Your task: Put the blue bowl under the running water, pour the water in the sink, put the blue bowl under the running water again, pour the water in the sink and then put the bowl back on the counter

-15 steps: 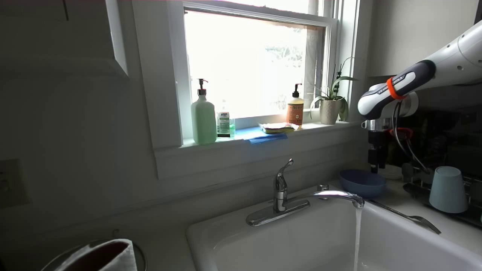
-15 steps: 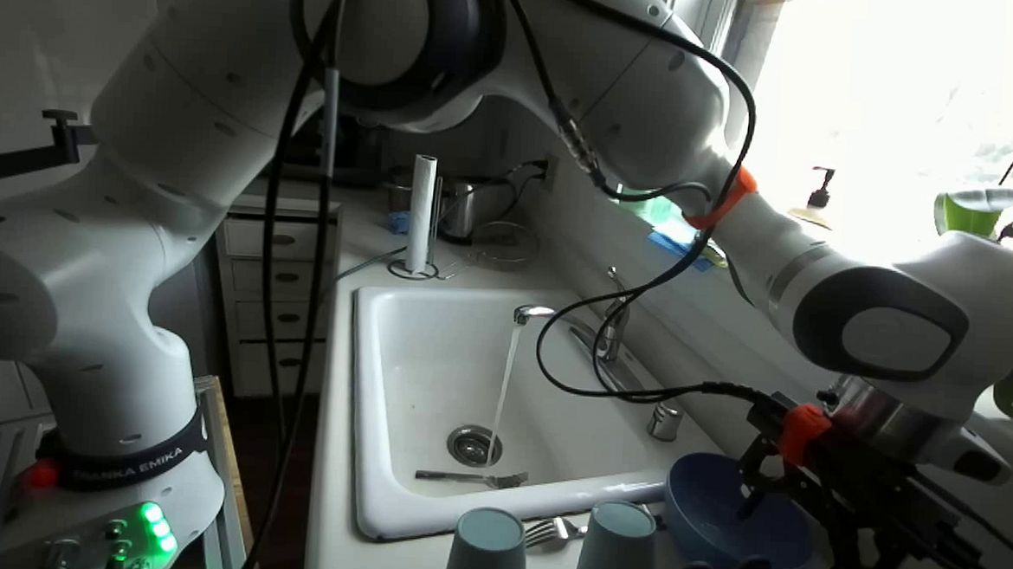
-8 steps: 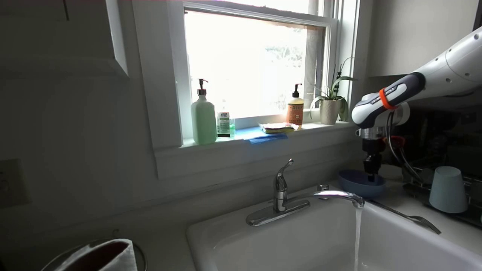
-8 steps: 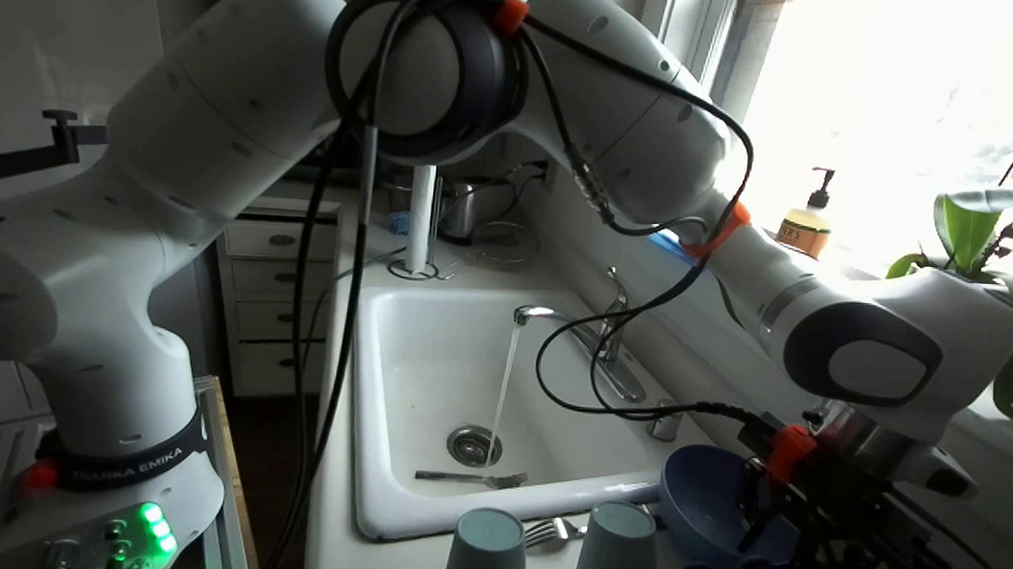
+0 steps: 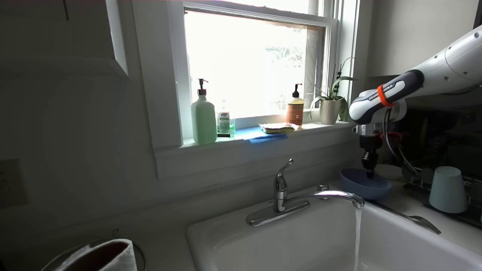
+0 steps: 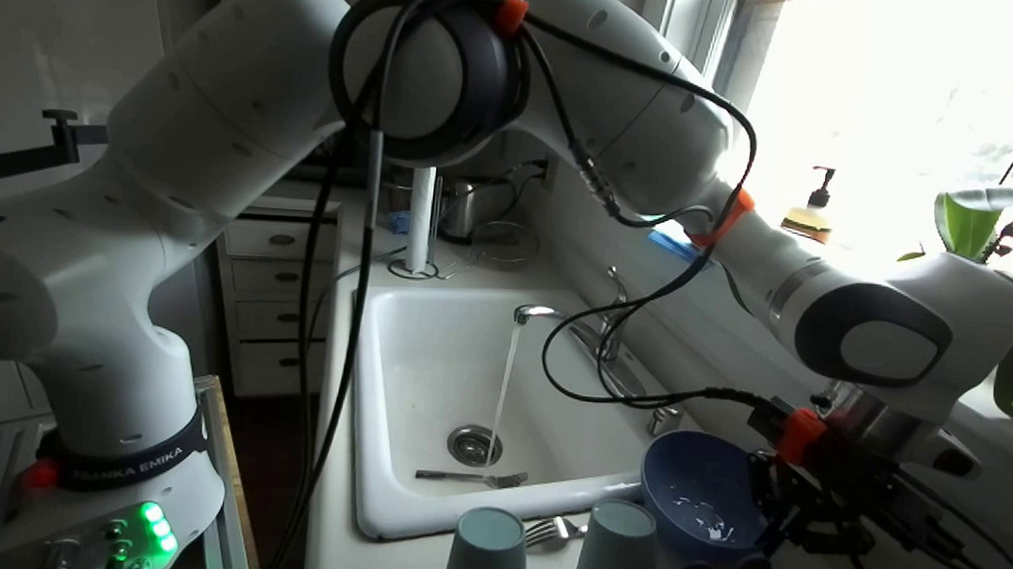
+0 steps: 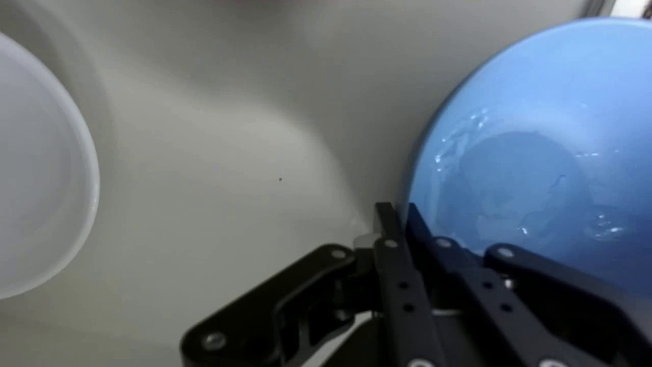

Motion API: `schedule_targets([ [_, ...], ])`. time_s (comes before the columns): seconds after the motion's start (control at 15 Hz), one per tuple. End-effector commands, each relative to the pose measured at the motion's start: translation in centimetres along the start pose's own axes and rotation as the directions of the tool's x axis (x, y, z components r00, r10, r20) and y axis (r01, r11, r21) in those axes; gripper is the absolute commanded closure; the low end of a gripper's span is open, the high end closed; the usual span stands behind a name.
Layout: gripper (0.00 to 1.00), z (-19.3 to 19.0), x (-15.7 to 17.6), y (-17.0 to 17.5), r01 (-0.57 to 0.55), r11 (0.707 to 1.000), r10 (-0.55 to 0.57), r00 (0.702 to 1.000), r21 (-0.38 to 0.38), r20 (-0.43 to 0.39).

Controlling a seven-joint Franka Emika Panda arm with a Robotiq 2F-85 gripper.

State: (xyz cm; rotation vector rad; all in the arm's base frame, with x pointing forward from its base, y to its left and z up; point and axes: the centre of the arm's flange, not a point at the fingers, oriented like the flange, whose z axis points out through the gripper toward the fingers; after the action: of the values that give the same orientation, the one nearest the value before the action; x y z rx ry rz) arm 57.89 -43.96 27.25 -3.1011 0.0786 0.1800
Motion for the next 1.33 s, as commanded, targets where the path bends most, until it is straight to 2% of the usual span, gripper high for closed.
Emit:
schedule_targets([
  [0.0, 1.0, -2.0, 0.1, -1.3, 0.051, 0.998, -0.051, 0.998, 0.032, 0.024],
  [0.27, 0.99, -4.0, -0.4, -4.3, 0.076, 0.995, -0.08, 0.995, 0.061, 0.052],
  [0.53, 0.99, -6.7, -1.5, -8.7, 0.134, 0.991, -0.136, 0.989, 0.03, 0.062],
  [0.73, 0.99, -8.1, -2.9, -12.2, 0.197, 0.98, -0.196, 0.975, 0.0, 0.107],
  [0.93, 0.99, -8.5, -4.9, -15.1, 0.245, 0.969, -0.237, 0.957, -0.026, 0.167],
  [1.2, 0.99, -7.6, -7.9, -17.8, 0.255, 0.966, -0.242, 0.942, -0.027, 0.231],
  [1.27, 0.99, -7.5, -4.2, -15.8, 0.252, 0.968, -0.245, 0.948, -0.01, 0.205],
])
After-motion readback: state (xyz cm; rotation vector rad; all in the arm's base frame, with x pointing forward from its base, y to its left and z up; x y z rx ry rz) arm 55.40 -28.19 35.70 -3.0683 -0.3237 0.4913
